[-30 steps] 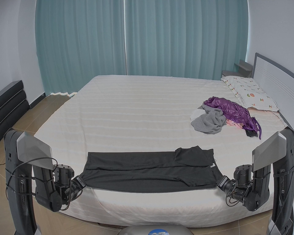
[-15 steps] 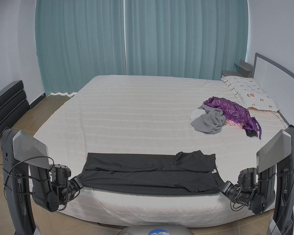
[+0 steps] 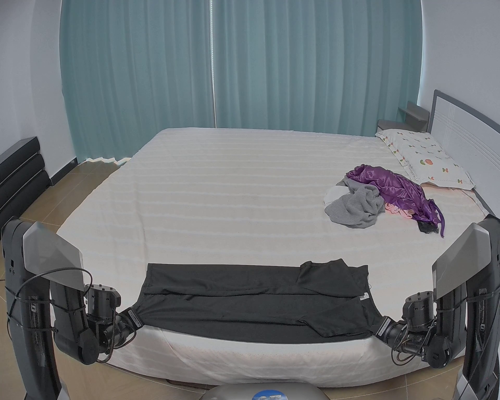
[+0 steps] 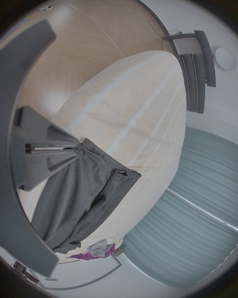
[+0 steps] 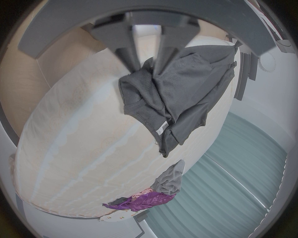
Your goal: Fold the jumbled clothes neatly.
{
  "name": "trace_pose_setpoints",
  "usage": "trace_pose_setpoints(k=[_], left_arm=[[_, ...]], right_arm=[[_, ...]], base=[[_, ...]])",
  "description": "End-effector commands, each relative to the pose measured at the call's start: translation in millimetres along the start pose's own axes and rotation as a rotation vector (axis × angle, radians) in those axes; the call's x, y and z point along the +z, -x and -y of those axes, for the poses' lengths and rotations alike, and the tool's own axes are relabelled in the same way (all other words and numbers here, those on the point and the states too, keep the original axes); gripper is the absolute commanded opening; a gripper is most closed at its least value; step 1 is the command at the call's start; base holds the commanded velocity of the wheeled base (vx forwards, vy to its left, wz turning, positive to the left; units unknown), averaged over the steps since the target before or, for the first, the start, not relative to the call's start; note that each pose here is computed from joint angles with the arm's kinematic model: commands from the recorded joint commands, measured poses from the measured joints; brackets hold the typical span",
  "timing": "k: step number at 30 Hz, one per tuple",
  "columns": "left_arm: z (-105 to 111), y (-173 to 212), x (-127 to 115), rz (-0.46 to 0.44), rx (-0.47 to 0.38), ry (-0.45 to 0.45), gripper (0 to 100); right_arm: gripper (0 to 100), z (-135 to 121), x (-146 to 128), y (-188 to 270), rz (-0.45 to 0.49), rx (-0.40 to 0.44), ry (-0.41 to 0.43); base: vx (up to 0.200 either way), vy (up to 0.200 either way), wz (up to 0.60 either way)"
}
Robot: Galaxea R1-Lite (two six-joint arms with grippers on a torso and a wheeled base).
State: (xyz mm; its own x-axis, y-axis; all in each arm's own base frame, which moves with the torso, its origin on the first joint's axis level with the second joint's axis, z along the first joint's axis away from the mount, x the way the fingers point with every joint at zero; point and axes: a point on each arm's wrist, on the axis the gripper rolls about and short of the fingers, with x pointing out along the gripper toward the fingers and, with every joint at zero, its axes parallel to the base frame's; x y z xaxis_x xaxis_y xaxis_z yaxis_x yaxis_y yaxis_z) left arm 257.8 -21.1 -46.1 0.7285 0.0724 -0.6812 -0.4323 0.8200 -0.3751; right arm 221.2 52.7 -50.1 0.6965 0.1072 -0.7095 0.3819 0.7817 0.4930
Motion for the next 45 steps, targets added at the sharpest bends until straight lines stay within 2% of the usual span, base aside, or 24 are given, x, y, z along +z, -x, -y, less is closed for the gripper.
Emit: trace_pose_setpoints(k=[1, 6, 10, 14, 18, 20, 23, 29, 33, 40, 45], left_arm=[[-1.0, 0.5, -2.8, -0.019, -0.004, -0.002, 100], [-0.6, 0.4, -1.2, -0.016, -0.012, 0.003, 100], [-0.3, 2.4, 4.7, -0.003, -0.033, 0.02, 100], [2.4, 12.0, 20.7, 0.048, -0.076, 0.044, 100], [4.7, 14.4, 32.6, 0.087, -0.107, 0.126, 100], [5.4, 12.6, 36.9, 0.1, -0.116, 0.188, 100], [3.3, 12.1, 38.7, 0.103, -0.114, 0.203, 100], [3.0, 10.3, 36.2, 0.076, -0.129, 0.2, 100], [3.6, 10.6, 36.2, 0.039, -0.175, 0.199, 100], [9.0, 11.3, 35.7, -0.022, -0.263, 0.179, 100], [13.7, 3.9, 38.2, -0.03, -0.303, 0.137, 100]], right_arm=[[100, 0.9, -1.5, -4.9, -0.002, 0.001, 0.005], [100, -1.9, 1.4, -1.0, 0.002, 0.024, 0.002], [100, -6.2, 18.0, 7.9, 0.071, 0.061, -0.026], [100, -7.1, 38.9, 19.1, 0.159, 0.092, -0.066], [100, -6.9, 56.1, 24.6, 0.232, 0.114, -0.096], [100, -6.4, 57.3, 24.7, 0.228, 0.123, -0.1], [100, -6.0, 57.6, 23.1, 0.219, 0.13, -0.1], [100, -5.7, 56.5, 21.6, 0.182, 0.158, -0.104], [100, -4.4, 55.4, 20.5, 0.141, 0.186, -0.103], [100, -2.2, 52.3, 16.5, 0.117, 0.18, -0.101], [100, -6.8, 48.6, 12.9, 0.035, 0.261, -0.074]], base=[[0.0, 0.0, 0.0], [0.0, 0.0, 0.0], [0.0, 0.0, 0.0], [0.0, 0.0, 0.0], [0.0, 0.0, 0.0], [0.0, 0.0, 0.0], [0.0, 0.0, 0.0], [0.2, 0.0, 0.0], [0.0, 0.0, 0.0], [0.0, 0.0, 0.0], [0.0, 0.0, 0.0]])
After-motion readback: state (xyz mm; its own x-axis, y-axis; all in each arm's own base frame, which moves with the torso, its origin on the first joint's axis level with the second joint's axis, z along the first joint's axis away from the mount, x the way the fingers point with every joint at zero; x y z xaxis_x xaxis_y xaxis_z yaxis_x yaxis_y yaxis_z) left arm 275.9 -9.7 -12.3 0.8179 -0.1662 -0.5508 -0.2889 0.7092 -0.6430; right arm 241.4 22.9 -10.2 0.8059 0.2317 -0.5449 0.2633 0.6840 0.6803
